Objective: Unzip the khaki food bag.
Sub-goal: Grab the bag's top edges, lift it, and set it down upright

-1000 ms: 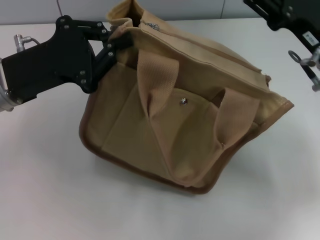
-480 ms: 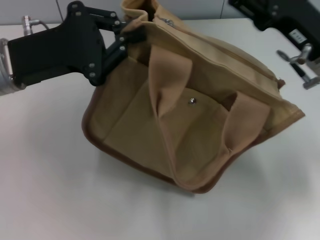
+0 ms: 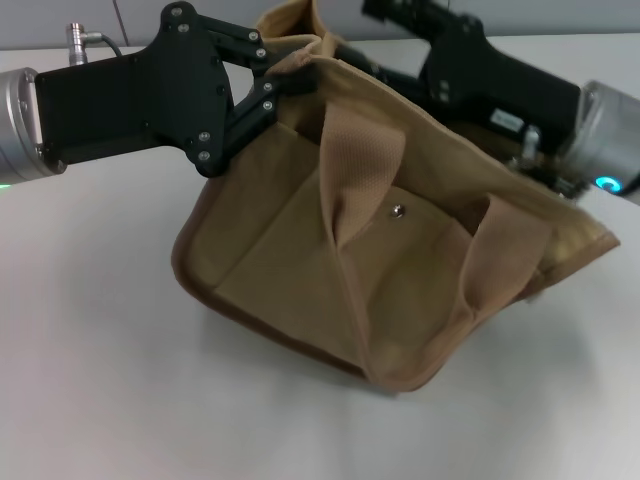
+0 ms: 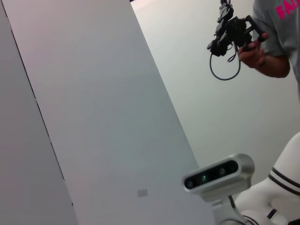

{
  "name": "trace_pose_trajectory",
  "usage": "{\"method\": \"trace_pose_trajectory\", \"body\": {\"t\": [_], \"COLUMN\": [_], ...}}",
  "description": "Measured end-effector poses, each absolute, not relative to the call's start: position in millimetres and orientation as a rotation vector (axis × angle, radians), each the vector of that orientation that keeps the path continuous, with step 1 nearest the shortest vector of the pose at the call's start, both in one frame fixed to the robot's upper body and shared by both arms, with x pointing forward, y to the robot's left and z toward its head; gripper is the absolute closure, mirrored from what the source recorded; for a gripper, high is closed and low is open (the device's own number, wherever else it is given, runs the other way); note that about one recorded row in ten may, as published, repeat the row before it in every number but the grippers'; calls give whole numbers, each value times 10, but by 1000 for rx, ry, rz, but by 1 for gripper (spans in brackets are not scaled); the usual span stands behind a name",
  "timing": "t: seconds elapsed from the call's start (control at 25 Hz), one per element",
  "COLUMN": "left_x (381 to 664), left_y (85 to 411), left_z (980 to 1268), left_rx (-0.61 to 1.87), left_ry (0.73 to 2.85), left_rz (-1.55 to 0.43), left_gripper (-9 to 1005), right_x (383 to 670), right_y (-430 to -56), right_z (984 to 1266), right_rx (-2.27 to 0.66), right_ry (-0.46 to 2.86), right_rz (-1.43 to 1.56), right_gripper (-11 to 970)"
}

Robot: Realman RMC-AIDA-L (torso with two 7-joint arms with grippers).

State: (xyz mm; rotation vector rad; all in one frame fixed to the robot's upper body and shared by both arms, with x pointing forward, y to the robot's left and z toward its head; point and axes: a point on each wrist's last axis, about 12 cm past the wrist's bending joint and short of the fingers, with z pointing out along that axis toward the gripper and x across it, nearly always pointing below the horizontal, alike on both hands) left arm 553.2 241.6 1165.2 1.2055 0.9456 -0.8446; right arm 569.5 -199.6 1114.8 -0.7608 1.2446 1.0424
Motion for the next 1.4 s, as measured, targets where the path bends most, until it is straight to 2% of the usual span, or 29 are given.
{"method": "trace_pose_trajectory", "body": {"t": [0.36, 0.48, 0.6, 0.96, 1.2, 1.4], "left_x": [5511, 5461, 5404, 5369, 5382, 5393], "left_y": [2354, 2319, 2258, 2132, 2078, 2078], "left_z": [11658, 11638, 11607, 11566, 11582, 11585], "left_rx": [1221, 1245, 1292, 1353, 1391, 1393], "left_ry": [899, 860, 817, 802, 792, 795], "left_rz": [-850, -863, -880, -928, -938, -932], "left_gripper": [947, 947, 947, 948, 948, 947], "right_x": [5237, 5074, 5038, 5128, 5307, 5333], "right_y": [-2436, -2557, -2582, -2478, -2255, -2133], "right_z": [11029, 10938, 10928, 11111, 11211, 11240], "right_rx": [-838, -763, -708, -630, -719, -840], "right_ry": [1417, 1416, 1375, 1229, 1238, 1304], "right_rz": [1049, 1041, 1040, 1078, 1102, 1124], "right_gripper": [124, 124, 124, 125, 125, 125]}}
